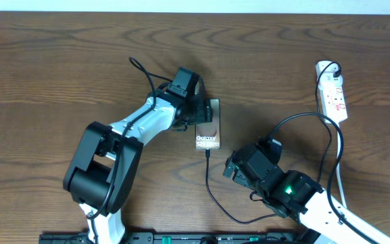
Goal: Plug charger to phone and switch on socket
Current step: 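Open the left gripper and lift it away from the phone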
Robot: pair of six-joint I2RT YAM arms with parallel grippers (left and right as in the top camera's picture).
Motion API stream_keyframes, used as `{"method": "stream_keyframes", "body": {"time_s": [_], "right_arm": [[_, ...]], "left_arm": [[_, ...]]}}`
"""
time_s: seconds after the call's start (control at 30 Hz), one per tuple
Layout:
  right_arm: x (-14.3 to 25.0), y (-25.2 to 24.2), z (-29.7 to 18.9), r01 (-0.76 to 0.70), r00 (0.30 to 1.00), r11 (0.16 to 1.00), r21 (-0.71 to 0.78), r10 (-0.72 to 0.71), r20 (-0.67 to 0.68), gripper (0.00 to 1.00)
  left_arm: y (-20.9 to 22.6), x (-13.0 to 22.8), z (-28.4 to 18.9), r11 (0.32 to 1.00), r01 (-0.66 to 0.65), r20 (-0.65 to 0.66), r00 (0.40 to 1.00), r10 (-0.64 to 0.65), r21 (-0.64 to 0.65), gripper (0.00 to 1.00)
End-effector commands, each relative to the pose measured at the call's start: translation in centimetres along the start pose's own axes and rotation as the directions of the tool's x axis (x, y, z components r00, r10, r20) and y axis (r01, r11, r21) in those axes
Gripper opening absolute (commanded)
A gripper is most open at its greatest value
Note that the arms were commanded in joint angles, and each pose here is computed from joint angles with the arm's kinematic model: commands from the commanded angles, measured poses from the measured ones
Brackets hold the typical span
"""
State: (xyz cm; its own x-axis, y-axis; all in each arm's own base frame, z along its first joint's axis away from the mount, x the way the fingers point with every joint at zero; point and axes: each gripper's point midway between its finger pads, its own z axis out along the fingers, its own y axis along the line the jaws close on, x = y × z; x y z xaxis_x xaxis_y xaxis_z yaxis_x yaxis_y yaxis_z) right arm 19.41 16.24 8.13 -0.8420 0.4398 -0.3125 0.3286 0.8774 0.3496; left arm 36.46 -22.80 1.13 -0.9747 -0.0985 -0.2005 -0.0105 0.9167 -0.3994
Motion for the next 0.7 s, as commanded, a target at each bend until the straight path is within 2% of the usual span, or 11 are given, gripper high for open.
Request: {"method": "stream_keyframes", "body": {"time_s": [0.0,0.17,0.27,0.33,0.37,0.4,0.5,0.53,0.6,0.67], "right_arm": [[-0.6,-0.3,0.0,-0.015,0.999,1.0,0.016,0.014,0.029,0.99],[-1.6,-1.0,0.0,-0.013,0.996,0.998,0.056,0.008,0.088,0.99],[-2.5,-1.6,0.2,-0.013,0.989,0.995,0.096,-0.001,0.145,0.99],[-3.3,-2.1,0.2,-0.013,0.981,0.992,0.127,-0.012,0.192,0.8],[-3.8,-2.4,0.2,-0.015,0.975,0.989,0.147,-0.018,0.222,0.66],[-4.4,-2.7,0.2,-0.023,0.968,0.987,0.162,-0.018,0.249,0.47],[-5.4,-3.1,0.1,-0.058,0.962,0.984,0.17,0.01,0.273,0.25],[-6.0,-3.3,-0.1,-0.059,0.962,0.983,0.175,0.009,0.272,0.13],[-6.8,-3.4,-0.2,-0.047,0.965,0.983,0.177,0.0,0.261,0.09],[-7.2,-3.3,-0.3,-0.042,0.974,0.986,0.163,0.004,0.228,0.12]], "left_arm": [[7.3,1.6,0.2,0.965,0.05,-0.003,0.999,-0.052,-0.257,0.79],[8.3,-0.8,-6.8,0.947,0.058,0.115,0.993,-0.022,-0.315,0.79],[8.5,-1.3,-12.9,0.939,0.098,0.216,0.976,-0.026,-0.329,0.79],[8.0,-1.0,-16.9,0.944,0.11,0.28,0.96,-0.02,-0.31,0.79],[7.6,-0.6,-19.0,0.947,0.112,0.318,0.948,-0.011,-0.3,0.79],[7.0,-0.1,-21.7,0.954,0.11,0.369,0.929,0.001,-0.279,0.79],[5.6,1.4,-26.5,0.972,0.086,0.475,0.88,0.028,-0.218,0.79],[4.7,2.3,-29.0,0.983,0.06,0.54,0.841,0.043,-0.173,0.79],[4.5,3.3,-31.3,0.988,0.046,0.611,0.79,0.056,-0.15,0.79],[5.2,4.3,-32.8,0.987,0.057,0.662,0.747,0.058,-0.15,0.79]]}}
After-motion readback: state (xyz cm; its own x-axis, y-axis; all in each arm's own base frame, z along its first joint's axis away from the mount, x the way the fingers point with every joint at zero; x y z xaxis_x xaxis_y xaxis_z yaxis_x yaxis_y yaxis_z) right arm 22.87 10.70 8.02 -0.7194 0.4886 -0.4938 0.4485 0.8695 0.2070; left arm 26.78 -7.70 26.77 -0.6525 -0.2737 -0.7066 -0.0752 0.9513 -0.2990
